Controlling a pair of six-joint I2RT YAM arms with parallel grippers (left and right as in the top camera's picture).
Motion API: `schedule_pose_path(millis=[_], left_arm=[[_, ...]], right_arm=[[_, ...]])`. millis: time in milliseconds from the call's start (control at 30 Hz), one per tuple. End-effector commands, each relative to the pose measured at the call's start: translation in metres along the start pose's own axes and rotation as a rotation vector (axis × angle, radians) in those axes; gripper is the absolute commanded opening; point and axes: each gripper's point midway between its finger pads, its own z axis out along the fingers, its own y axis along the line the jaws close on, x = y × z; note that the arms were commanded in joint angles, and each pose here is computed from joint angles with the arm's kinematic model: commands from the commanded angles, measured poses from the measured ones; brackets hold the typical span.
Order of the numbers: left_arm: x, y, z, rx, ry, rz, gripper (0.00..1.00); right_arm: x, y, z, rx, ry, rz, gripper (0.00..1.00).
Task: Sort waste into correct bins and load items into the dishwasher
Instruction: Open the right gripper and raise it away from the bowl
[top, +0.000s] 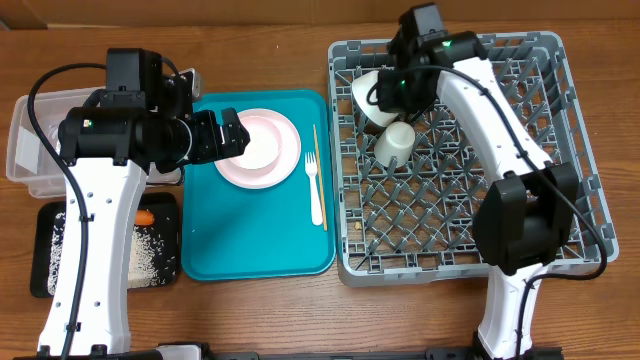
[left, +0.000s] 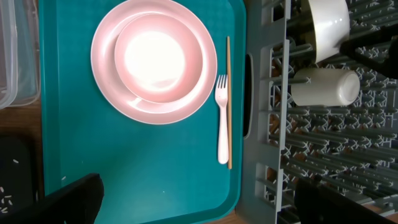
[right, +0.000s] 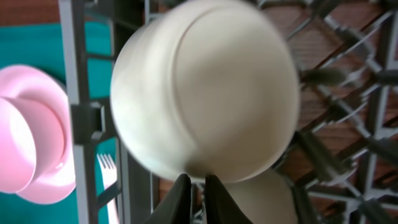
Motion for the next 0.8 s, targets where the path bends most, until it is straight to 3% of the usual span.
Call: schedule_pose_path(millis=[0, 67, 133, 467, 767], left_arm=[[-0.005, -0.001, -0.004, -0.002, -0.018, 0.025, 1.00], [-0.005, -0.001, -0.004, -0.002, -0.018, 0.025, 1.00], [-0.005, -0.001, -0.004, -0.002, -0.018, 0.025, 1.00], [-0.005, -0.001, -0.003, -0.005, -0.019, 0.027, 1.00], [-0.005, -0.001, -0.003, -0.005, -0.018, 0.027, 1.00]], right_arm=[[0.013, 0.012, 0.001, -0.017, 0.044, -0.024, 0.15], [0.019, 0.012, 0.001, -0.014, 0.070, -0.024, 0.15], [0.017, 0.013, 0.001, -0.016, 0.062, -0.037, 0.04], [-0.038, 0.001, -0.044, -0.067, -0.116, 0.002, 0.04], [-0.051, -0.009, -0.017, -0.060, -0.178, 0.064, 0.04]])
